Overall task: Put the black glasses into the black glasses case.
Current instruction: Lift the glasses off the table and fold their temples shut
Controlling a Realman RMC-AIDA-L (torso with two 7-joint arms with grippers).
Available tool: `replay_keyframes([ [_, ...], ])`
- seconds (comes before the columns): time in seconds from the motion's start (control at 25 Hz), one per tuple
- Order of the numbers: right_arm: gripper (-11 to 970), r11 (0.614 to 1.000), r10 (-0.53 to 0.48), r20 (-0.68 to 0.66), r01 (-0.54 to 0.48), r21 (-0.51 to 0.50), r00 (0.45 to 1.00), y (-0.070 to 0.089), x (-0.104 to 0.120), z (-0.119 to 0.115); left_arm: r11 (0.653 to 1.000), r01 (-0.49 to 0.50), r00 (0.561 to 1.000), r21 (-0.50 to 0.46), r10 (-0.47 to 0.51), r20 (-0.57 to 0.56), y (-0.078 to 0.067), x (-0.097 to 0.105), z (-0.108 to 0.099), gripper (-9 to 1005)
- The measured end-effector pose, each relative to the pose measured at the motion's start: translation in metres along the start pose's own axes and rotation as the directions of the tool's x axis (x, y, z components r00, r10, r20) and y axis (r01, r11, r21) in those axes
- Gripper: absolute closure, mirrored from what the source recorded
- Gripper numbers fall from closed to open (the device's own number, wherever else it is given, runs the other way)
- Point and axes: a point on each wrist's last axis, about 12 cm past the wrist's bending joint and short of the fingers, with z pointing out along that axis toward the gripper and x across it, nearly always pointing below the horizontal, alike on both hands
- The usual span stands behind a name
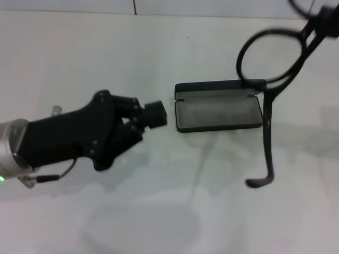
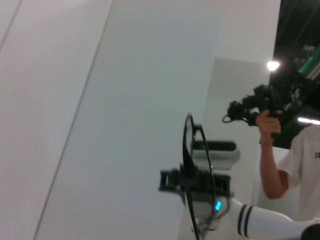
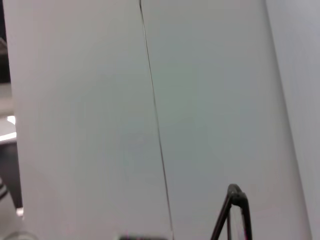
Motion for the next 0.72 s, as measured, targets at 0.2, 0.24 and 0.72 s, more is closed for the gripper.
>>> replay_keyframes([
  [0.2,928,0.998,-0.016,0.056,0.013,0.054,0.998,-0.012,-0.001,0.004,0.989,0.027,0.996,0.146,-0.014,-0.091,-0.004,0.01,0.023,942],
  [0.24,928,0.998,-0.014,0.062,0.011,0.054,0.998,-0.015,0.0,0.008,0.985,0.027,0.995,0.172,-0.01,-0.102,-0.006,0.011,0.027,942],
  [0.72,926,0.999,0.051,-0.084,-0.049,0.02,0.995,-0.041,0.031,0.069,0.979,-0.03,0.998,0.204,0.041,-0.053,-0.009,0.013,0.039,942],
])
